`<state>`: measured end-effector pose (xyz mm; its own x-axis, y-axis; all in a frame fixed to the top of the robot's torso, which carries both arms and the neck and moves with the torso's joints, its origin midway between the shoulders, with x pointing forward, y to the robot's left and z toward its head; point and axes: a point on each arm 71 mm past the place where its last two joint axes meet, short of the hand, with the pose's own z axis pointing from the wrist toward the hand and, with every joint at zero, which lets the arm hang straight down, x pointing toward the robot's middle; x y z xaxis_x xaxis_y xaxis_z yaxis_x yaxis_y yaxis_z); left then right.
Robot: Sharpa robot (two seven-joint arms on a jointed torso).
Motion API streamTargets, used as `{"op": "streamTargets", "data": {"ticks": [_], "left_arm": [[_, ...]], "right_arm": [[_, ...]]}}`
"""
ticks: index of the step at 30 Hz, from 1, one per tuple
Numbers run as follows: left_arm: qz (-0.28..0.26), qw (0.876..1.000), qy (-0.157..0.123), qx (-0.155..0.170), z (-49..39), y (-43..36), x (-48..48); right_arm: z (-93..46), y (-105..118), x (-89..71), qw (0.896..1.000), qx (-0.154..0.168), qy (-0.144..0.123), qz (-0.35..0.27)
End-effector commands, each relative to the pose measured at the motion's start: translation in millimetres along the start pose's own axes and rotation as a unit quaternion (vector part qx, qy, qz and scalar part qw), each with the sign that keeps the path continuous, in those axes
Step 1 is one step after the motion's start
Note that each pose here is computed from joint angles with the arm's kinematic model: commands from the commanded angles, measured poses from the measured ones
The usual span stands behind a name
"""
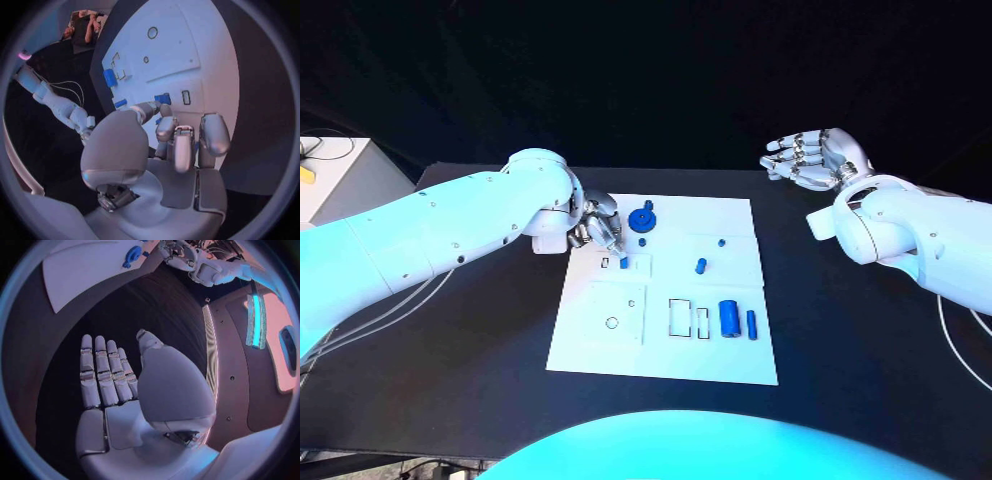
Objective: Assemble the parts on the task board
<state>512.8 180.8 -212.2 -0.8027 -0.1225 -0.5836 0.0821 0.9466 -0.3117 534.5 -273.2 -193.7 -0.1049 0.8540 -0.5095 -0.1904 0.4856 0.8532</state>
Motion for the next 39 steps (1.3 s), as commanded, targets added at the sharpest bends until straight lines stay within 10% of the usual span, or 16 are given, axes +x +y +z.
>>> {"op": "streamTargets", "data": {"ticks": [1, 39], "left_arm": [[-0.008, 1.000, 0.001, 0.005, -0.2, -1.8, -0.1], [-0.055, 0.998, 0.004, 0.026, -4.5, 4.2, -0.7]], "right_arm": [[-0.2, 1.1, 1.3, 1.000, -0.006, 0.007, 0.000], [-0.5, 1.5, 1.7, 1.000, -0.007, 0.008, 0.000]]}}
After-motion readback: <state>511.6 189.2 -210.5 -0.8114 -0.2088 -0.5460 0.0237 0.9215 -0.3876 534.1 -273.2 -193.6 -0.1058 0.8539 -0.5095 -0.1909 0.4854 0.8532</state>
